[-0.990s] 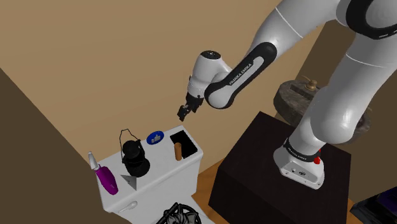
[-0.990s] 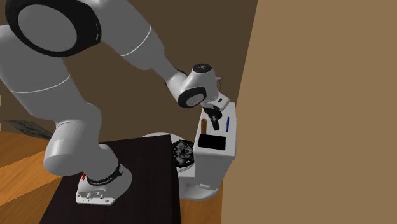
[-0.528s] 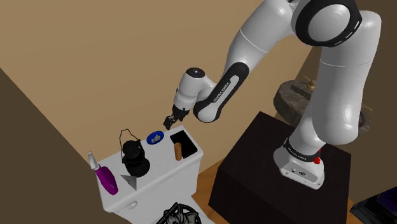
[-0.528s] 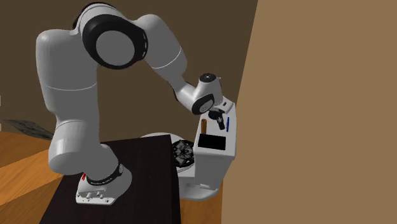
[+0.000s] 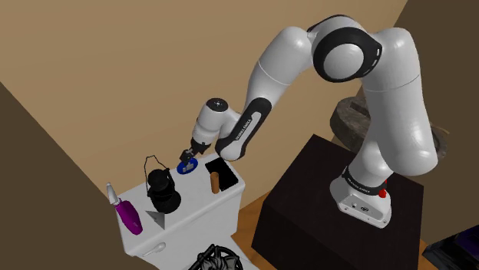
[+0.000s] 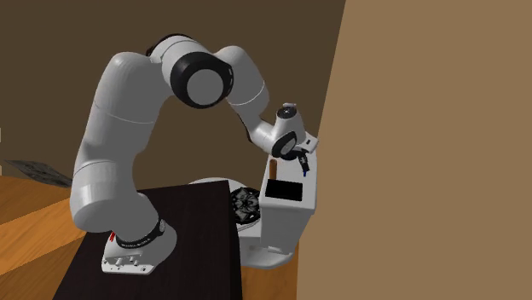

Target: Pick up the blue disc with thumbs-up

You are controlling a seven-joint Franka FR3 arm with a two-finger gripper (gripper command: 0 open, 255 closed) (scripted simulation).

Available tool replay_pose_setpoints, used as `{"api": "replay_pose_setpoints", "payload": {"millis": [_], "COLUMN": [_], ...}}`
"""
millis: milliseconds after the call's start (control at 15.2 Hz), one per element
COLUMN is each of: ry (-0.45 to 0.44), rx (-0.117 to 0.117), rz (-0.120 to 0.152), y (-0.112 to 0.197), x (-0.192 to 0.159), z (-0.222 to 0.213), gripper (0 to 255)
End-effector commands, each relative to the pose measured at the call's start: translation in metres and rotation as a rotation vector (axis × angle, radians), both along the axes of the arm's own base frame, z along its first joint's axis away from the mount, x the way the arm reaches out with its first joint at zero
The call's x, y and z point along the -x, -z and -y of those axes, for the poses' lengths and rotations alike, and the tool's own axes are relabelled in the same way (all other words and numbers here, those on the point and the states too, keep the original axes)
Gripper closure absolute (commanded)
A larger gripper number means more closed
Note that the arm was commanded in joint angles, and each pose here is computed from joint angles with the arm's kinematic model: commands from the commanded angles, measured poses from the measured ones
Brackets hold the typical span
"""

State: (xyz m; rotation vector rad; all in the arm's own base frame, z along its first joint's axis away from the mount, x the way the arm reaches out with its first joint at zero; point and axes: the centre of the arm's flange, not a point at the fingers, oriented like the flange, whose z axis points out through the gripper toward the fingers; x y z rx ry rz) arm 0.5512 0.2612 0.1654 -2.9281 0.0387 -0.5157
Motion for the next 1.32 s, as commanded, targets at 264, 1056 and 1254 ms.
{"api": "replay_pose_setpoints", "payload": {"millis": [264,1056,1254], "ry": [0.0,0.0,0.0], "rx": [-0.001,-0.001,-0.001], "rz": [0.004,0.004,0.004], "y": [0.034,0.041,0.032], "x": [-0.004,-0.004,-0.004], "z": [-0.003,-0.003,-0.003], "gripper": [0,255,255]}}
